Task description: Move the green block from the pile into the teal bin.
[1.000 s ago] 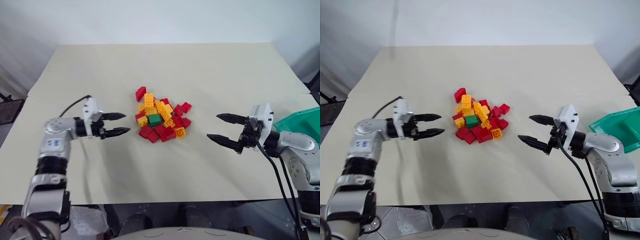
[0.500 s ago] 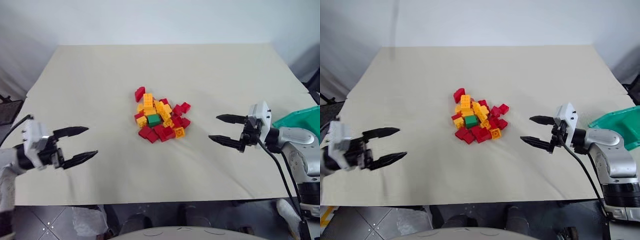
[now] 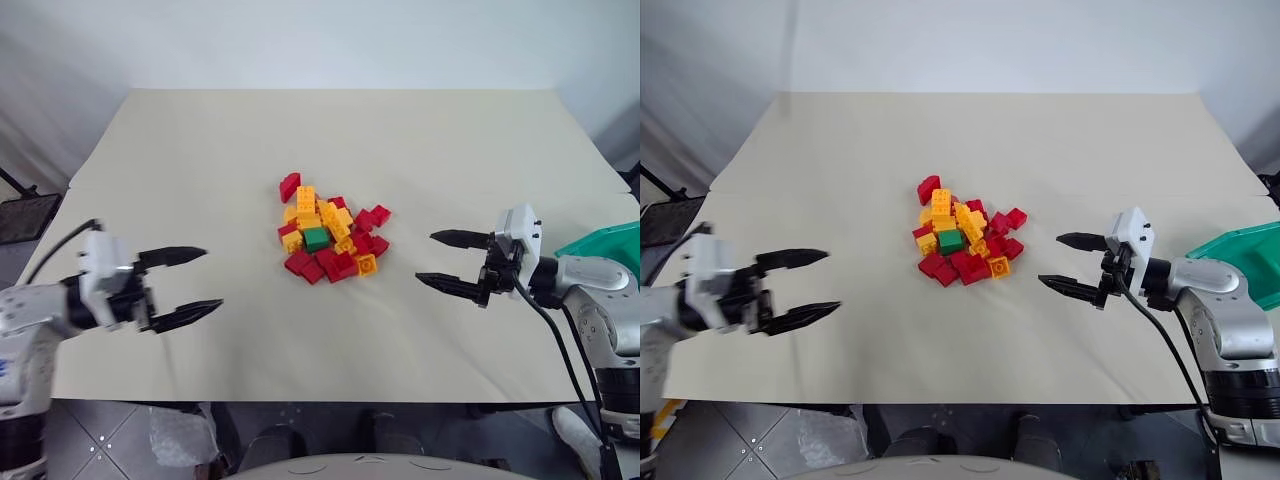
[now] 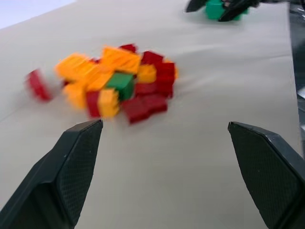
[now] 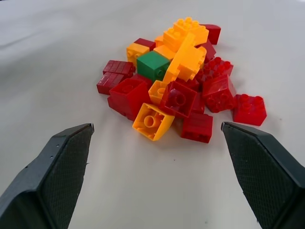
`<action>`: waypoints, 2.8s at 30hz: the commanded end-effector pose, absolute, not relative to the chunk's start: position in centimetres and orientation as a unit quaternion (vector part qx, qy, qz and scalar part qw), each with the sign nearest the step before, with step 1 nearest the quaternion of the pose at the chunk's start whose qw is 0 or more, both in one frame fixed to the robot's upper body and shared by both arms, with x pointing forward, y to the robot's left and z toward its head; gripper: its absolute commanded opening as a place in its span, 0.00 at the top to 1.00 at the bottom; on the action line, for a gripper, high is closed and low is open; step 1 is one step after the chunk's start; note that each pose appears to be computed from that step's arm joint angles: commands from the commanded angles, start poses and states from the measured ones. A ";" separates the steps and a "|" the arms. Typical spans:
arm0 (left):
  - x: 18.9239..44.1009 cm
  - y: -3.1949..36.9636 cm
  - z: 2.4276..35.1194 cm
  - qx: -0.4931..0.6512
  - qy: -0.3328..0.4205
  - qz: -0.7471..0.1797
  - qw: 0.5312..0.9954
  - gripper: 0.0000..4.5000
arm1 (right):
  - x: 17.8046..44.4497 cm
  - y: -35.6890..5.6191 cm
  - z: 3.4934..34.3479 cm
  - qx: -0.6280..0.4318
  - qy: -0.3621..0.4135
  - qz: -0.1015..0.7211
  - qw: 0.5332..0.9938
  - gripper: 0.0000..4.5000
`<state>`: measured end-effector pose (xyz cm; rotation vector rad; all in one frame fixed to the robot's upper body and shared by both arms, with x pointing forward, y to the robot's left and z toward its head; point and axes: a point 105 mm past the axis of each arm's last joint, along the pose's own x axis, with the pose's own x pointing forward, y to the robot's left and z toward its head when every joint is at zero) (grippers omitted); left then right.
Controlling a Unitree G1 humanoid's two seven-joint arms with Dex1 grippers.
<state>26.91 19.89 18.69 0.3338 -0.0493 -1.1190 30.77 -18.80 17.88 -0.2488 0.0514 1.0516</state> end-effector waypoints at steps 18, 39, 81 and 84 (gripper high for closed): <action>40.2 9.0 17.0 0.278 0.082 -0.516 0.806 0.01 | 29.1 -18.4 18.2 -0.104 -0.021 0.454 0.885 0.00; 38.9 8.5 15.2 0.275 0.221 -0.573 0.740 0.01 | 28.5 -18.4 18.6 -0.099 -0.032 0.438 0.893 0.00; 41.9 8.1 18.9 0.191 0.119 -0.533 0.816 0.52 | 28.6 -19.5 19.3 -0.114 -0.032 0.426 0.897 0.00; 40.6 6.6 22.1 0.163 0.023 -0.588 0.792 0.52 | 28.5 -20.2 19.6 -0.117 -0.031 0.421 0.899 0.00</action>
